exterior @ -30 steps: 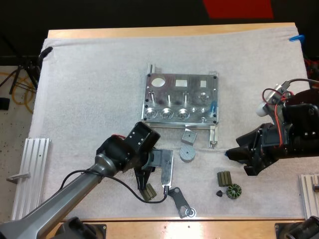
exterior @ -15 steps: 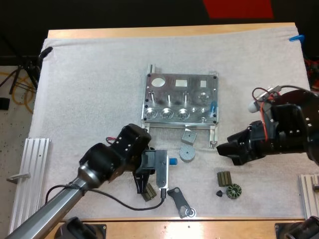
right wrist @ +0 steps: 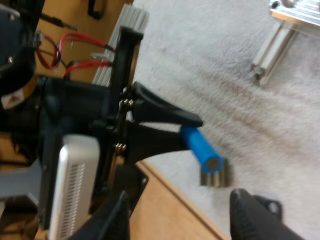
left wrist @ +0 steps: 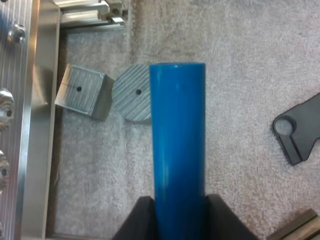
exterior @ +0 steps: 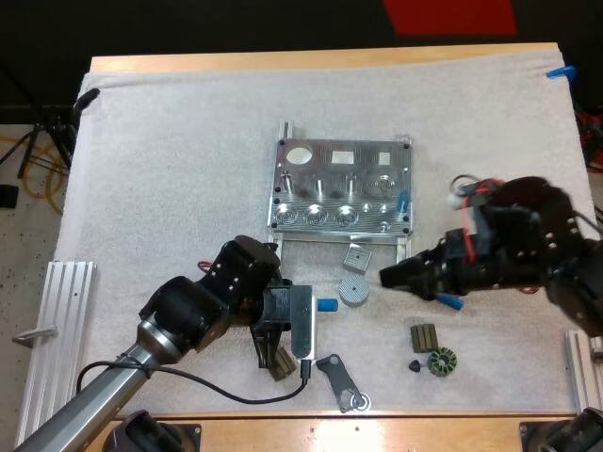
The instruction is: Load cells from right to left
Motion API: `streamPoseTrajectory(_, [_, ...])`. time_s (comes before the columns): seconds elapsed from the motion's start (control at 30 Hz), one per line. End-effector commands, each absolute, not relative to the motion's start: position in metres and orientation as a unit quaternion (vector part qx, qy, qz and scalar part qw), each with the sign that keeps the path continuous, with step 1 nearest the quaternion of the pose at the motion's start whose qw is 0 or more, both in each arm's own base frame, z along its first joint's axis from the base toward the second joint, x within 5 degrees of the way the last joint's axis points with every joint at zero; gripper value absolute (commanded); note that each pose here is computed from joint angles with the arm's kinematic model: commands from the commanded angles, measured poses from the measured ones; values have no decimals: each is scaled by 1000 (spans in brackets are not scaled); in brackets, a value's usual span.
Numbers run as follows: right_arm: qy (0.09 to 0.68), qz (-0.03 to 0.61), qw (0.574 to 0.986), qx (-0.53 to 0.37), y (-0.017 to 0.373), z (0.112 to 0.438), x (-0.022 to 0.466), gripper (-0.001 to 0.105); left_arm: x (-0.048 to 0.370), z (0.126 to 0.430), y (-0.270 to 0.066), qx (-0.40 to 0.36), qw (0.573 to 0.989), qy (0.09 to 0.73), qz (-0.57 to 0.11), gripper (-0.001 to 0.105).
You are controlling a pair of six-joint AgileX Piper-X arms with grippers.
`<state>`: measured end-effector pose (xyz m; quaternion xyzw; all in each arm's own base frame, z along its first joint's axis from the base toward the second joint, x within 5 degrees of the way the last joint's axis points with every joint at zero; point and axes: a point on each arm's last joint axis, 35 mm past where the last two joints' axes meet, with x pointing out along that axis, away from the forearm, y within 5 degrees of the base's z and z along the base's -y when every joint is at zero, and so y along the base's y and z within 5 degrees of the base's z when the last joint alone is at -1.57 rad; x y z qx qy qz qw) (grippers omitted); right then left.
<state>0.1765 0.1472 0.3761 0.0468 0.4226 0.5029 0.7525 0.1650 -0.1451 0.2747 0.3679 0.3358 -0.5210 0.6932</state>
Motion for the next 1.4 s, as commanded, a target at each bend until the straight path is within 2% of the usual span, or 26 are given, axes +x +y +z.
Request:
streamPoseTrajectory(0.0, [418,515,747,49,153,375,175,46,165,278,-147,359,699,324,-527,4])
streamPoseTrajectory(0.3, [457,507,729,47,182,346,180,46,165,279,-148,352,700,316,-535,4])
streamPoseTrajectory(0.7, [489,505,709,49,196,324,195,46,164,285,-147,351,709,298,-534,4])
streamPoseTrajectory(0.93, [484,507,711,50,197,322,196,46,163,296,-146,348,728,261,-529,4])
streamPoseTrajectory(1.37, [469,497,730,30,204,323,194,46,163,297,-148,310,735,267,-541,4])
